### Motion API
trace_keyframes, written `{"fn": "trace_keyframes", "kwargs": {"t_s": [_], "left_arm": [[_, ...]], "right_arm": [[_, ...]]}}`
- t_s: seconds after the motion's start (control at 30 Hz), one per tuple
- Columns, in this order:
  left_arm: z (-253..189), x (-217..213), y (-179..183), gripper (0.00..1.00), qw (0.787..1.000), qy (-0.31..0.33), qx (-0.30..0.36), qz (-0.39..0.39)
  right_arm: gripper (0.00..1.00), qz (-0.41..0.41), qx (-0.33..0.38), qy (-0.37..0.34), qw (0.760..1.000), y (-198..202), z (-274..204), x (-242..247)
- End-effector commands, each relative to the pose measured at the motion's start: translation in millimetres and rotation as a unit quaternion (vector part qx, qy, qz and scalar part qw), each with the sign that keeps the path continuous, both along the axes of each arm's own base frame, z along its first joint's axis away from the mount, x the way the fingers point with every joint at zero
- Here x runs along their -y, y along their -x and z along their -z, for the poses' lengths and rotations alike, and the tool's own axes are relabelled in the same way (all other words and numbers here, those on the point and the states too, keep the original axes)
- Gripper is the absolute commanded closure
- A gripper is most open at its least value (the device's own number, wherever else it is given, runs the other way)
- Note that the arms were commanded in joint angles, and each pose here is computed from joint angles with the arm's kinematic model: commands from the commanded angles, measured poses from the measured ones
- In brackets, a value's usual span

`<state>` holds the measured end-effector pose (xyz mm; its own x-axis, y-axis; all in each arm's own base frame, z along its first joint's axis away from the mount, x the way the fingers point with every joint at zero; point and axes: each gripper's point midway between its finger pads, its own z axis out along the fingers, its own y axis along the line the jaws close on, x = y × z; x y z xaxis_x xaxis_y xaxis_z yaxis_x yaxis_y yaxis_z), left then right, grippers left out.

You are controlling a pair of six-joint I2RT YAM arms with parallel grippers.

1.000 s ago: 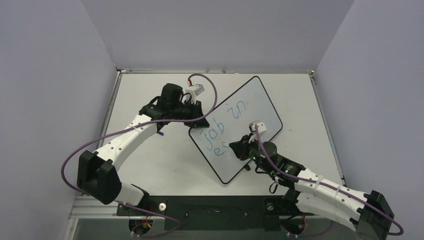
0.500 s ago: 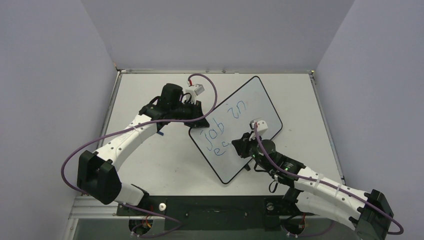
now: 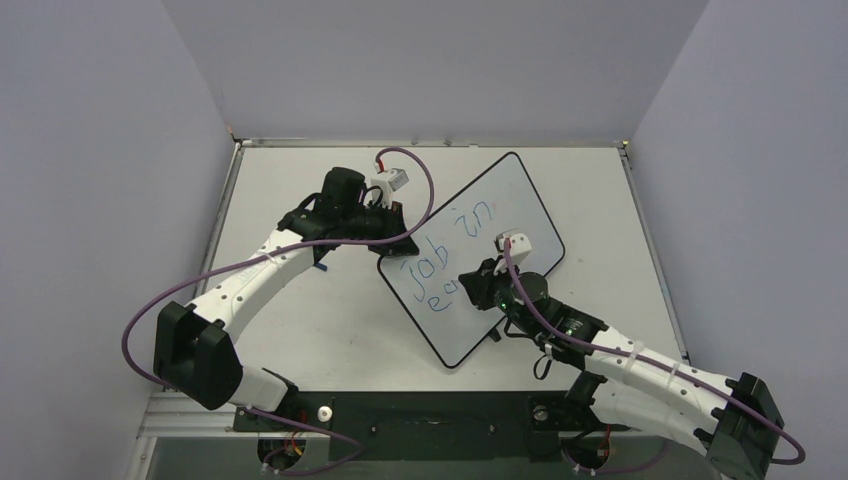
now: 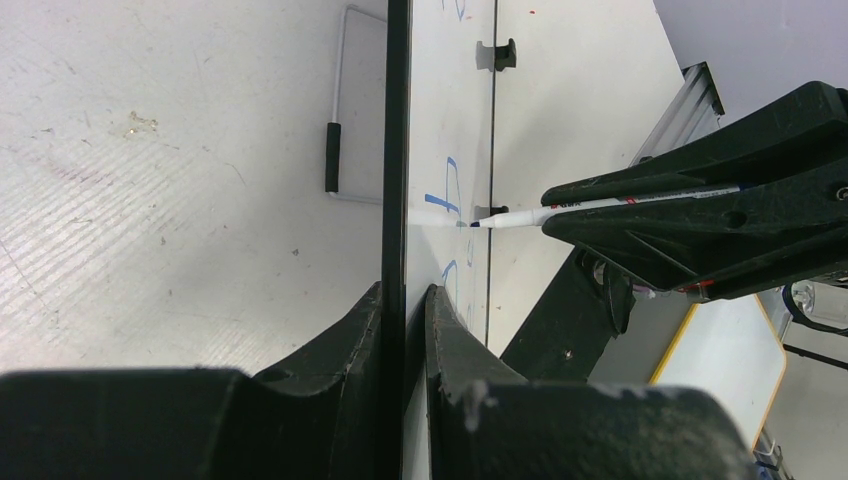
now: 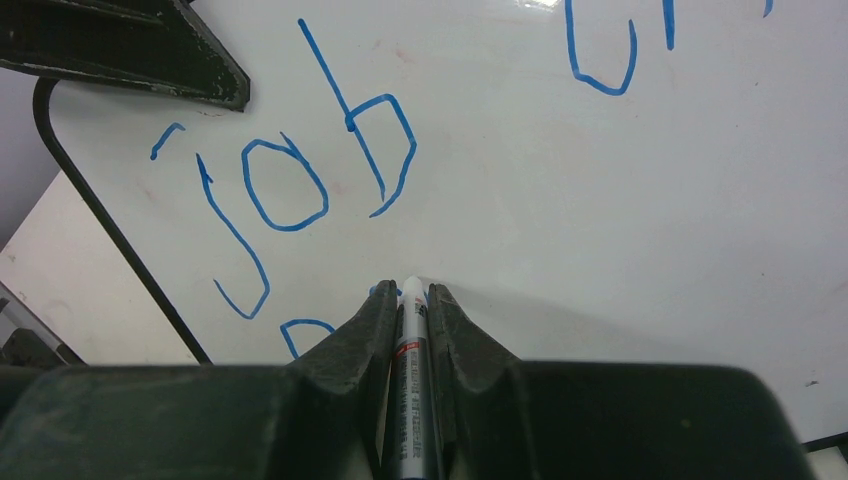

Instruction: Write a sentence on the whiteboard

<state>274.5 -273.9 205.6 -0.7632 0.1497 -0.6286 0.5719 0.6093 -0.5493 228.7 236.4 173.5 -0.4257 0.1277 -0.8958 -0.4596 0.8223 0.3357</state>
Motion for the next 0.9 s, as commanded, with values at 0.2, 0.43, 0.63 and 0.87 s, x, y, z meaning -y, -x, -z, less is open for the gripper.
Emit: {"fn": "trace_keyframes", "kwargs": {"t_s": [0.2, 0.43, 0.63, 0.87], "left_arm": [[23.3, -20.9, -5.2, 1.00, 0.997, -0.070, 0.022, -0.019], [23.4, -20.4, -5.6, 1.00, 0.997, -0.070, 0.021, -0.019], [22.7, -20.4, -5.6, 1.00, 0.997, -0.070, 0.022, -0.019], [23.2, -20.9, -5.0, 1.00, 0.997, -0.070, 0.021, -0.019]], "right_arm": [[1.00, 0.001, 0.014, -0.012, 1.000, -5.4, -12.2, -4.1], [1.00, 0.017, 0.000, 0.002, 1.000, 0.8, 8.4, 10.7], [1.00, 0.023, -0.009, 0.009, 1.000, 4.5, 19.0, 18.0], [1.00, 0.050, -0.016, 0.025, 0.998, 4.2, 29.4, 31.2]]}}
